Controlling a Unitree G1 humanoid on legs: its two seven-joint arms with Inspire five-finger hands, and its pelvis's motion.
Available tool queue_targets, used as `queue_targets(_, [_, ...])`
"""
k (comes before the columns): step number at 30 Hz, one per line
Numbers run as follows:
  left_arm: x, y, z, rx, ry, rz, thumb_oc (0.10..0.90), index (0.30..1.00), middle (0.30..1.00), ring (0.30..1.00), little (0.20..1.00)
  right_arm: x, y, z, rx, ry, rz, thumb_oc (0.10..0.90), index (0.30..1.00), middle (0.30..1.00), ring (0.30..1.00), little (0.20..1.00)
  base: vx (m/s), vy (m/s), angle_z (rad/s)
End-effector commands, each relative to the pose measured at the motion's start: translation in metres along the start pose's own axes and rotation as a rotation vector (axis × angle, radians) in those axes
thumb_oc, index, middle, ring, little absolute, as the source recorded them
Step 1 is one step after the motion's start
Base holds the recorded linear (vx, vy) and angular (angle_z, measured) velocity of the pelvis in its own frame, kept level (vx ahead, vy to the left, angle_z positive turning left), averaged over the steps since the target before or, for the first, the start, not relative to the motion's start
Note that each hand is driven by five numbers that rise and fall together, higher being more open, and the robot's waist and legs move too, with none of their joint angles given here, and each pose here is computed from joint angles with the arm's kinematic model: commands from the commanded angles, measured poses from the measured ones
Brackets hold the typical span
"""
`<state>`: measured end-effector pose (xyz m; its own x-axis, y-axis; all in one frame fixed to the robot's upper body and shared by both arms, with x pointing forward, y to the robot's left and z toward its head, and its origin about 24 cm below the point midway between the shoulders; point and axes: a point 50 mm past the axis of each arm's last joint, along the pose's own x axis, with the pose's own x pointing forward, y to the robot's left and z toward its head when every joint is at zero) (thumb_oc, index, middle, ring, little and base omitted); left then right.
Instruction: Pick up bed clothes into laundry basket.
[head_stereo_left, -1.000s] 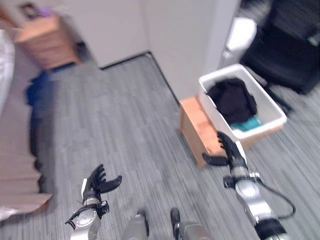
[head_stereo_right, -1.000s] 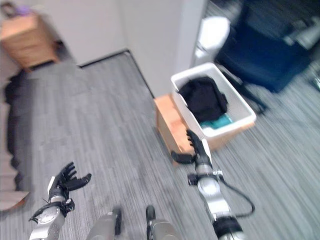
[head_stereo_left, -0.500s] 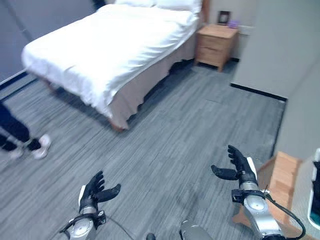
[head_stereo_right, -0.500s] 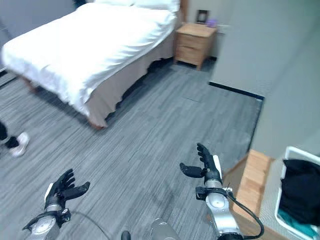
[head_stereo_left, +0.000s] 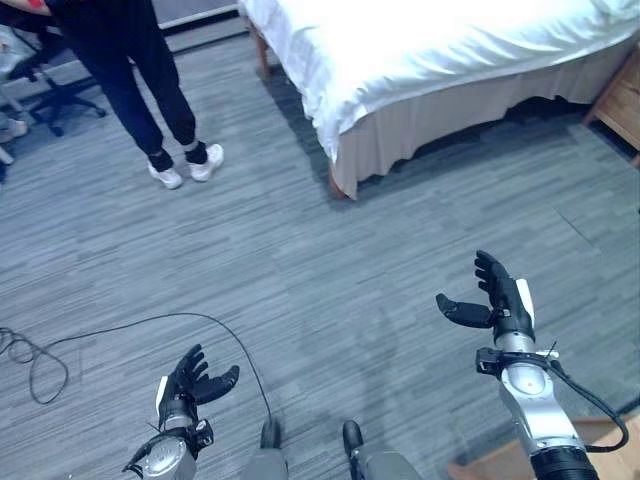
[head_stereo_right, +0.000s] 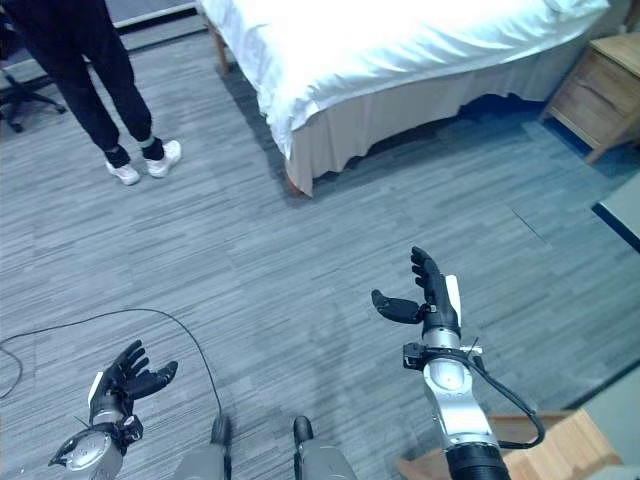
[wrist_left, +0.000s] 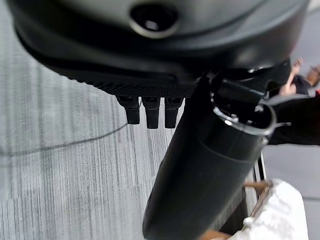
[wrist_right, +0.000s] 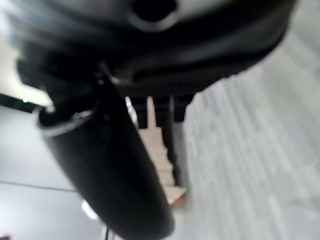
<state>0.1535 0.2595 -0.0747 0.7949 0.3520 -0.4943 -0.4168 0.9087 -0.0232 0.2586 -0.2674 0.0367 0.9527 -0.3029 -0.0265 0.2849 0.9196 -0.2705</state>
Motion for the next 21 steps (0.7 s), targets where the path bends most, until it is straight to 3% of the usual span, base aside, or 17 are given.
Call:
queue_targets(1, [0.013,0.033,0.066,-0.006,-0.261,0.070,0.800,0.900,0.900,0.900,0.900,0.008,-0.024,0.032,0.022,-0.172,-0.046,0.800,0.900,0.900,0.900,0.900,-0.09,0.056,0.77])
queue_targets(6, [0.007,0.052,0.068,0.009,-0.271,0.114,0.800,0.900,0.900,0.900,0.900,0.011,-0.029,0.028,0.015,-0.136,-0.031,0.800,0.900,0.900,0.900,0.900,-0.01,0.027,0.60])
queue_targets(14, [-0.003,0.069,0.057,0.017,-0.230,0.164,0.800,0.900,0.900,0.900,0.900,0.014,-0.014,0.044,0.027,-0.205,0.021,0.800,0.900,0.900,0.900,0.900,0.00,0.013,-0.02])
queue_targets(15, [0.011,0.049,0.059,0.038,-0.224,0.153,0.800,0.900,0.900,0.900,0.900,0.016,0.006,0.046,0.045,-0.207,0.075,0.800,0.900,0.900,0.900,0.900,0.08,-0.003,0.04])
queue_targets(17, [0.014,0.039,0.059,0.034,-0.226,0.133,0.800,0.900,0.900,0.900,0.900,0.016,0.013,0.048,0.041,-0.217,0.095,0.800,0.900,0.900,0.900,0.900,0.01,-0.001,-0.04])
queue_targets(21, [0.014,0.037,0.057,0.025,-0.222,0.137,0.800,0.900,0.900,0.900,0.900,0.015,0.018,0.048,0.043,-0.216,0.103,0.800,0.900,0.900,0.900,0.900,-0.01,-0.011,-0.14])
